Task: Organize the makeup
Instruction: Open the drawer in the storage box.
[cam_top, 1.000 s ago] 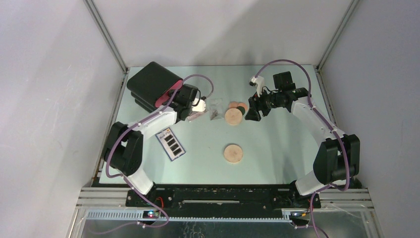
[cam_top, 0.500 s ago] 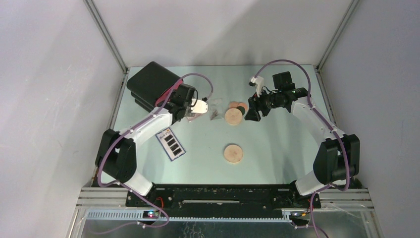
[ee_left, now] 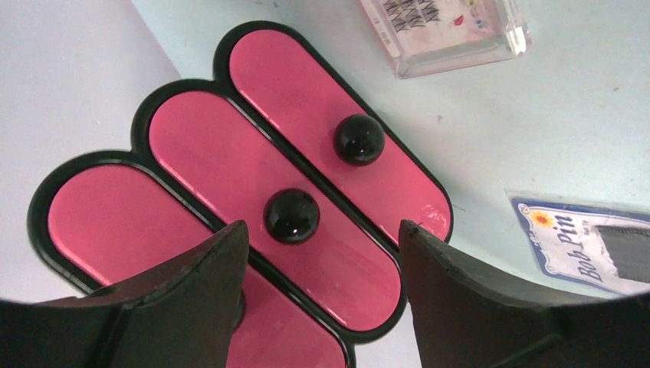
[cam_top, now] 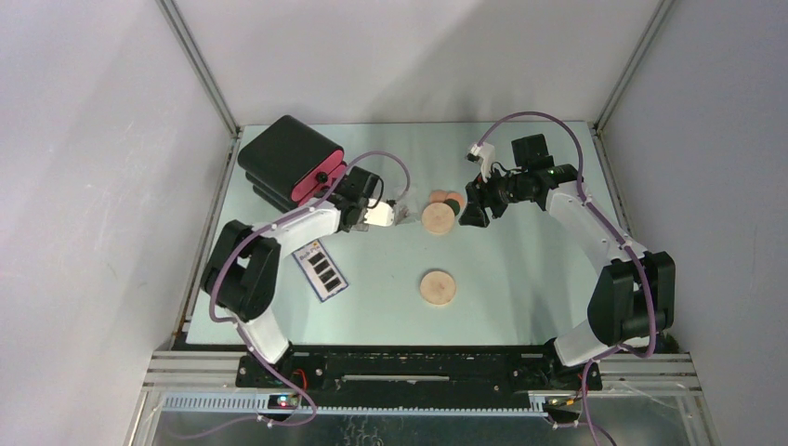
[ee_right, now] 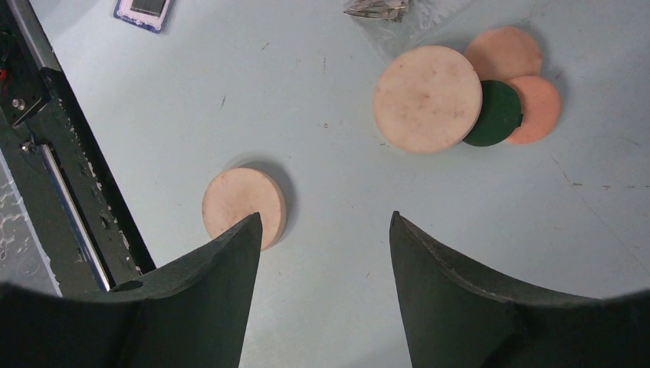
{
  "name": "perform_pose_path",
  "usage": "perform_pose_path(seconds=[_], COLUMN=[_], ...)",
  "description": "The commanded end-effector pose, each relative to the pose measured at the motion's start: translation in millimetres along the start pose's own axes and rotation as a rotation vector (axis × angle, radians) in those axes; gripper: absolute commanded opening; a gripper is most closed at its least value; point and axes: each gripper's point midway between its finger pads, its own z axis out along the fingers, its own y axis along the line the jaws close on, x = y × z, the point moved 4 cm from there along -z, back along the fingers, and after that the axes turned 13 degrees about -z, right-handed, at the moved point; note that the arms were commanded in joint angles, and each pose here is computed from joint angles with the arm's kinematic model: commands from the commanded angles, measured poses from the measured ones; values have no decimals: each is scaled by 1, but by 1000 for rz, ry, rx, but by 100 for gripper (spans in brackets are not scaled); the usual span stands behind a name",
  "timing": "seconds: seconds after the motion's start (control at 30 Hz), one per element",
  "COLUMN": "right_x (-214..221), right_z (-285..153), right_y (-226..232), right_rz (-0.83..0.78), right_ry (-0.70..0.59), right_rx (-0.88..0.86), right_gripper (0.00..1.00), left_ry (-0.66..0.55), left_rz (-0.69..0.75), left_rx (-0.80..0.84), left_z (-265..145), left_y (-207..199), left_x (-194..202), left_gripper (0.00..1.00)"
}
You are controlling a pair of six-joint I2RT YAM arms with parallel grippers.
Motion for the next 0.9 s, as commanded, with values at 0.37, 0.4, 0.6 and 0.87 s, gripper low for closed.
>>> perform_pose_path(seconds=[0.37,0.4,0.6,0.87], right_x=[-2,-2,-2,-2], right_z=[1,1,1,1], right_y=[1,1,2,2], right_rz=[-27,-28,-28,-28], right_ry=[-3,-3,-3,-3], right_rx=[-10,-10,-13,-13], right_gripper=[71,71,71,71], left_ry=[120,122,154,165], left_rz=[66,63,65,51], left_rx=[-106,-110,-122,-110], left_z=[10,9,8,8], left_y=[30,31,37,29], left_x=[11,12,20,16], left_gripper=[71,70,62,30])
